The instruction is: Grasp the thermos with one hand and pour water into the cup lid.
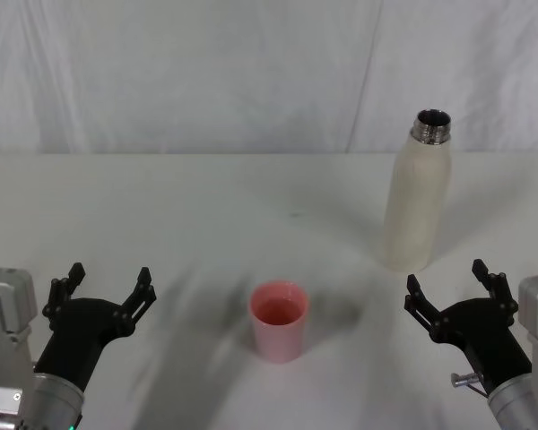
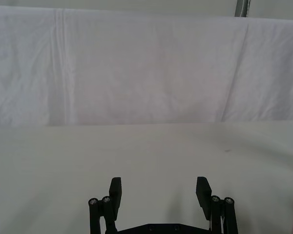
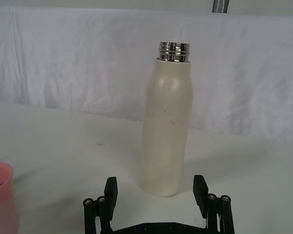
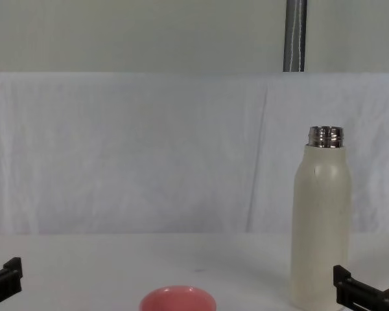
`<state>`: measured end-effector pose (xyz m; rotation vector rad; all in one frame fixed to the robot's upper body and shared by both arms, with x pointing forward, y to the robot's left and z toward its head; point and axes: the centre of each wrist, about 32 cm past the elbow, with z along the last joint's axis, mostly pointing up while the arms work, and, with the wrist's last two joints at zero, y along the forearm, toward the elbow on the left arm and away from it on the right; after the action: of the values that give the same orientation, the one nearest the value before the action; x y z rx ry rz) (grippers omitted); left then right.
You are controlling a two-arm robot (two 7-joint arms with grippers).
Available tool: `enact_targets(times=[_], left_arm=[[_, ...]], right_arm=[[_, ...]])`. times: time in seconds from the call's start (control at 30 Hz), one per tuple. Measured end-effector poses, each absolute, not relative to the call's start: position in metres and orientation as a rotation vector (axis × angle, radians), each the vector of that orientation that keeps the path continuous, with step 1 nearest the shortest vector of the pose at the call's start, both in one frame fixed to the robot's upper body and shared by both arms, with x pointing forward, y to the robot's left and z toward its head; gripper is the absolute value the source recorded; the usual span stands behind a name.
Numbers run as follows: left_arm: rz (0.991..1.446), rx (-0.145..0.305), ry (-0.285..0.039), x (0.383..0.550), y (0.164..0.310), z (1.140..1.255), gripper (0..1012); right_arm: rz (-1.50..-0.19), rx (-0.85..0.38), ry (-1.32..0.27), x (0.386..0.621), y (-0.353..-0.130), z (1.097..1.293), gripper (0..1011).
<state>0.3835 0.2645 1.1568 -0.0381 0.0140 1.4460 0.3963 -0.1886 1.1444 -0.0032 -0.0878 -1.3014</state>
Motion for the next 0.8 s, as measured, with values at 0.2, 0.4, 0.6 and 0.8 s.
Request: enact_targets(times=[0.2, 0.4, 0.6, 0.8], left_arm=[[1.446, -0.038, 0.014, 0.3835, 0.2645, 1.1568, 1001], [1.446, -0.038, 0.014, 0.3835, 0.2645, 1.1568, 1001], [1.446, -0.038, 0.014, 0.3835, 0.2646, 1.1568, 1001], [1.446, -0.038, 0.014, 0.3835, 0.2645, 1.1568, 1001]], right_arm=[[-1.302, -0.003, -0.089, 0.3964, -0.1886, 1.1445, 1001], [-1.302, -0.003, -0.089, 0.3964, -0.1887, 1.1445, 1001], [-1.302, -0.003, -0.089, 0.3964, -0.1887, 1.1445, 1001], [-1.302, -0.003, -0.089, 0.3964, -0.1887, 1.1445, 1001]])
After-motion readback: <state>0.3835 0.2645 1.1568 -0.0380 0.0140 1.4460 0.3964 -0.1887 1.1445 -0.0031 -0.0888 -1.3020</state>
